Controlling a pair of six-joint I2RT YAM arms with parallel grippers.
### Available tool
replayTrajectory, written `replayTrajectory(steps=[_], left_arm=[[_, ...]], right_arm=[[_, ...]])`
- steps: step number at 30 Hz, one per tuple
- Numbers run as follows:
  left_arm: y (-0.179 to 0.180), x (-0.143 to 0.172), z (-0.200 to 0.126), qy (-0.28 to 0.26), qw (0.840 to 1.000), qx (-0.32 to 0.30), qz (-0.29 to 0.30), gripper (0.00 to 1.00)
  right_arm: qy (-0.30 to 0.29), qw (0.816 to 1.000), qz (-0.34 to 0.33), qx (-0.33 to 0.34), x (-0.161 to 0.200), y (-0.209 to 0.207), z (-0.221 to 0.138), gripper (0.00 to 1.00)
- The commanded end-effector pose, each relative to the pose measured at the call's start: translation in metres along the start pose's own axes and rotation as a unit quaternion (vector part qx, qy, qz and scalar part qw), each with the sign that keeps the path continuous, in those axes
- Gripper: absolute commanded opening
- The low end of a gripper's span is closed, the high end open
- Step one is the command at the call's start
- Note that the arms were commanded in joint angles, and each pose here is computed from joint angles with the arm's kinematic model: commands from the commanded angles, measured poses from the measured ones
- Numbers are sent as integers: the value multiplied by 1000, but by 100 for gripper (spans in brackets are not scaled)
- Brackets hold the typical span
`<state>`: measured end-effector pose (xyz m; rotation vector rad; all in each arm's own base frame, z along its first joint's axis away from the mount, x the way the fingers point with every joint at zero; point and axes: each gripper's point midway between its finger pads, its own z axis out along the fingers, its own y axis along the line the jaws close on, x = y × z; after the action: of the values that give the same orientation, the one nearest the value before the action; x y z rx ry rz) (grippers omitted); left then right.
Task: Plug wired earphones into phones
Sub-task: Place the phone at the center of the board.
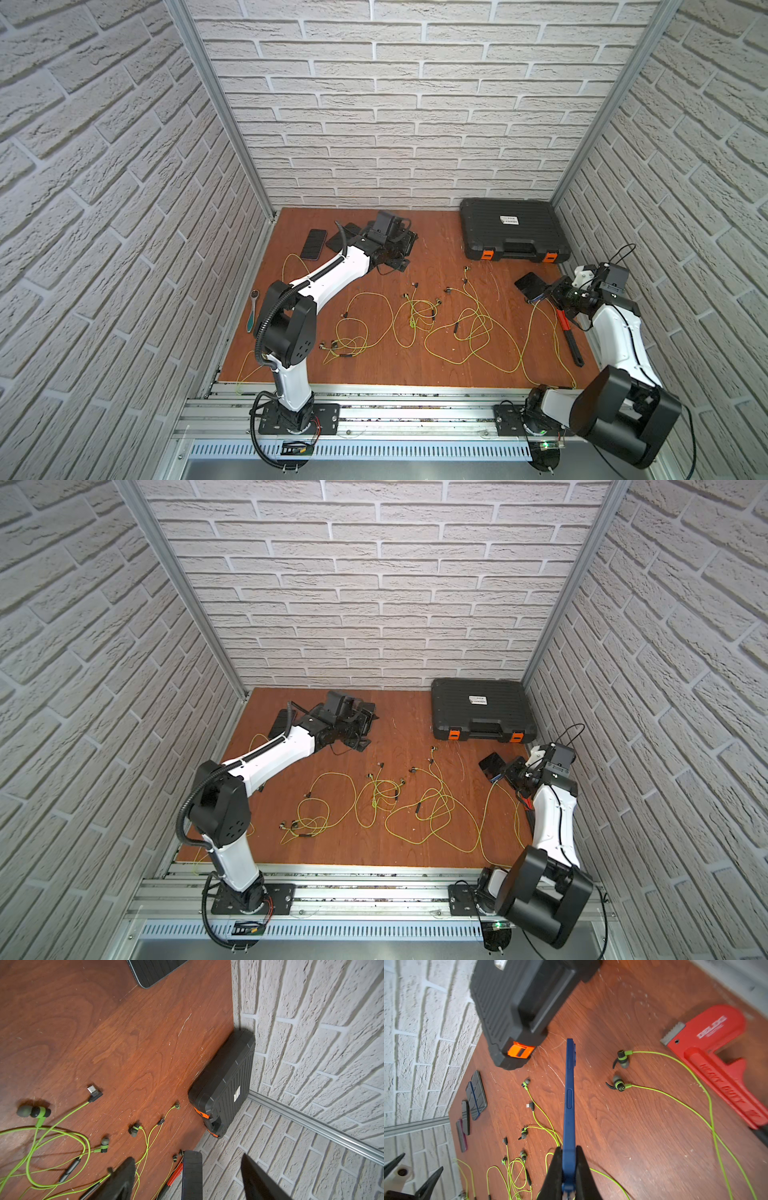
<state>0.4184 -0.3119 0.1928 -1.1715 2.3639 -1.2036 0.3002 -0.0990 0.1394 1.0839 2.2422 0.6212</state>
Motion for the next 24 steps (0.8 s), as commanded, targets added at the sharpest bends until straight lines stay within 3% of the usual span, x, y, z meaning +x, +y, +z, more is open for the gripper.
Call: replayTrajectory(steps=[1, 7, 12, 20, 24], left_arm=[[-5, 0, -5, 7, 1000, 21, 15, 79], [1, -2, 1, 6, 1000, 19, 12, 78], [5, -5, 3, -3, 1000, 15, 13, 78], [20, -9, 5, -10, 1000, 2, 10, 78], [26, -13, 9, -12, 1000, -6, 8, 78]], right_arm=[[-29, 996, -27, -77, -27, 22, 10, 6], [-1, 995, -10, -99, -31, 13, 46, 6], [37, 996, -17, -74, -3, 0, 66, 10], [38, 998, -54, 12, 3, -21, 49, 46], [40, 992, -106, 57, 2, -5, 31, 48]])
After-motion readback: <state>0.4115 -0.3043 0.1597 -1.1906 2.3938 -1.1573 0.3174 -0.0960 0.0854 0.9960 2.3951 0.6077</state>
